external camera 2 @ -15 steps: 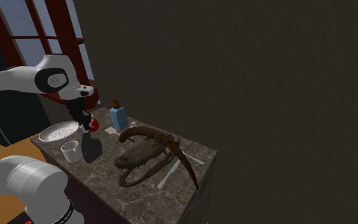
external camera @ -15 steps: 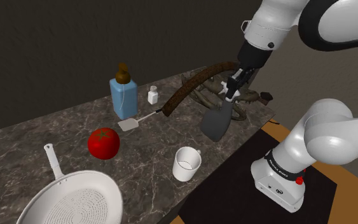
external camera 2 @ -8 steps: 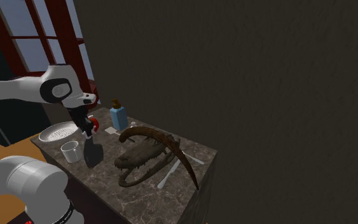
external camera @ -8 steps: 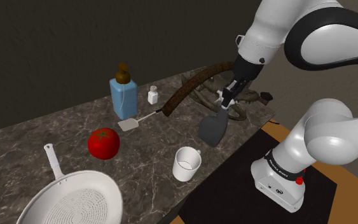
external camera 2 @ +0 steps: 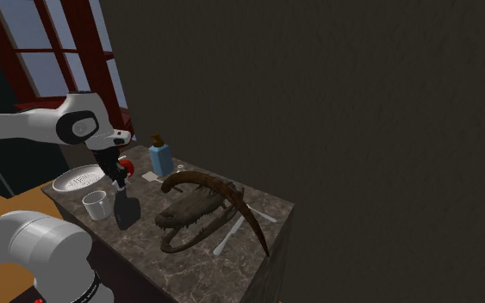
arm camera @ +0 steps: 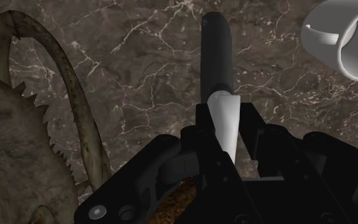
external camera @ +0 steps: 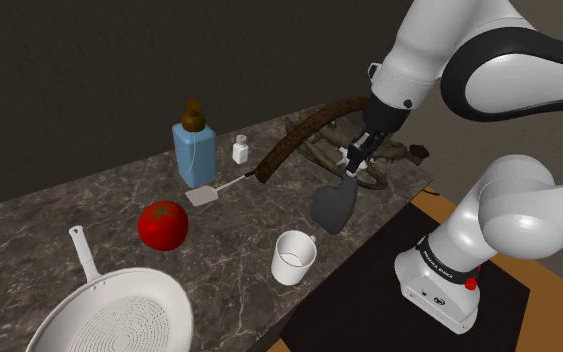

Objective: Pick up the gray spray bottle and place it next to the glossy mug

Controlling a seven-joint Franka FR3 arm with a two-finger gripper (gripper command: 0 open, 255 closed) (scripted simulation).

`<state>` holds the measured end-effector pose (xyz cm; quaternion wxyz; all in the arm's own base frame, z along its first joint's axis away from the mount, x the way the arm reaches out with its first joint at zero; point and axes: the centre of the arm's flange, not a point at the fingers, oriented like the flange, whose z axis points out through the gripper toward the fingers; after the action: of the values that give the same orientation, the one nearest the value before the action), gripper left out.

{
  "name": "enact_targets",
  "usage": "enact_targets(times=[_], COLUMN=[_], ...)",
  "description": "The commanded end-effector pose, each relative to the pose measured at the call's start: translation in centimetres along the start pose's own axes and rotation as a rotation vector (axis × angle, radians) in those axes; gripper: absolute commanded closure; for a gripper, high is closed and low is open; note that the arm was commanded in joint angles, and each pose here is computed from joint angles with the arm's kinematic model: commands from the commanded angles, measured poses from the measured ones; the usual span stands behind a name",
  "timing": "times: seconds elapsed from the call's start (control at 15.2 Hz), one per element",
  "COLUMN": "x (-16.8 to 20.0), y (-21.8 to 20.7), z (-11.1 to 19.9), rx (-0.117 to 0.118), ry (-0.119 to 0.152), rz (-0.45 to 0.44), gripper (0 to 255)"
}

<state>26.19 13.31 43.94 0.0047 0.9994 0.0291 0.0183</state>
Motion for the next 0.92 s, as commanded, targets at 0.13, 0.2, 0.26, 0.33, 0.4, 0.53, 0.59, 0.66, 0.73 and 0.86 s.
enact_targets(times=[0.13,0.2,0.26,0.33,0.4,0.53,0.59,0.66,0.73,0.86], x=[0.0,0.0,0.0,0.0,0.0,0.0,0.0,0.0,0.0,0.0], y=[0.0,0.0,0.0,0.0,0.0,0.0,0.0,0.0,0.0,0.0], z=[0.0,0.0,0.0,0.0,0.0,-1.3,-2.6,-4.0,-5.0,-5.0], rx=[0.0,0.0,0.0,0.0,0.0,0.0,0.0,0.0,0.0,0.0], ry=[0.0,0.0,0.0,0.0,0.0,0.0,0.0,0.0,0.0,0.0], rz=[0.0,0.0,0.0,0.0,0.0,0.0,0.0,0.0,0.0,0.0], gripper=[0,0,0,0,0,0,0,0,0,0])
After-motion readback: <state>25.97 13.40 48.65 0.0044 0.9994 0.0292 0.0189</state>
